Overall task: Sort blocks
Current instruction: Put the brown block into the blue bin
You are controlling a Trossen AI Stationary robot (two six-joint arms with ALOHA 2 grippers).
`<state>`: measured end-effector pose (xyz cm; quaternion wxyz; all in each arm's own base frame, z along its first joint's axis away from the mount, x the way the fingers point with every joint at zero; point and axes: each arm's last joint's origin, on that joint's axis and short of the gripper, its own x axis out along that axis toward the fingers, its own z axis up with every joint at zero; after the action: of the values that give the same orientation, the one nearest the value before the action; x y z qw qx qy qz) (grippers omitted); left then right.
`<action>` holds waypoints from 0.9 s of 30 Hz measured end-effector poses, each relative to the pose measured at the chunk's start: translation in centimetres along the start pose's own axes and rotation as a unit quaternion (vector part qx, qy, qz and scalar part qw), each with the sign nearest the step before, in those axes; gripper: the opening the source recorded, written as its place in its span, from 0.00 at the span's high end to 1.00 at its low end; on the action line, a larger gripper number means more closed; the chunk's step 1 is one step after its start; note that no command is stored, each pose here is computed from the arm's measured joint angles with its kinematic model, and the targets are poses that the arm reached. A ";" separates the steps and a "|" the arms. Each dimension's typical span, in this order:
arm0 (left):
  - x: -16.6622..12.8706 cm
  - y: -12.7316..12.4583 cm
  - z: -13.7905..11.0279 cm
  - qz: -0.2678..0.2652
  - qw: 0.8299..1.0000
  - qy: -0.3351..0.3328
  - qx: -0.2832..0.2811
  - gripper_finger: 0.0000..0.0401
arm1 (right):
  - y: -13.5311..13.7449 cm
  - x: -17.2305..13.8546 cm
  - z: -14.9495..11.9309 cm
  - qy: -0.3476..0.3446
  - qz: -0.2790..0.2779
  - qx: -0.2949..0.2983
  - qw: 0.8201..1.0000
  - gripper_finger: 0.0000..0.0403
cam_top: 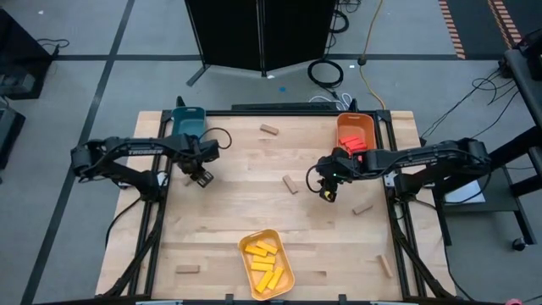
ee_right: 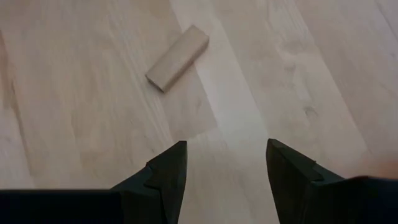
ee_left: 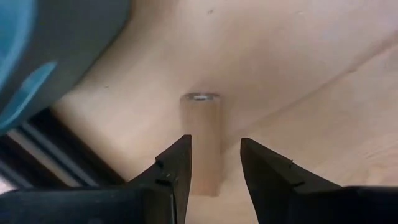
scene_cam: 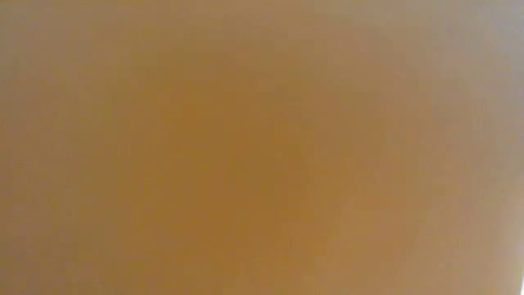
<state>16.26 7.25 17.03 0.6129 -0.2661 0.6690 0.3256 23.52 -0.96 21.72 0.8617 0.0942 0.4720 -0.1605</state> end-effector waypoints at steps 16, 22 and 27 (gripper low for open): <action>1.5 -0.4 0.9 0.033 0.998 0.024 0.046 0.67 | -1.0 0.6 0.2 0.011 -0.015 -0.015 1.000 0.60; 0.2 0.0 -0.2 0.020 0.999 0.016 0.041 0.62 | -1.5 0.7 0.3 0.014 -0.022 -0.007 1.000 0.60; -0.4 0.2 -0.6 0.006 1.000 -0.016 0.017 0.48 | -1.5 0.7 0.3 0.014 -0.022 -0.006 1.000 0.60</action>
<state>15.78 6.95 17.45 0.6261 -0.2464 0.6658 0.3226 23.53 -2.56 21.27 0.8518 0.0808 0.4868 -0.1756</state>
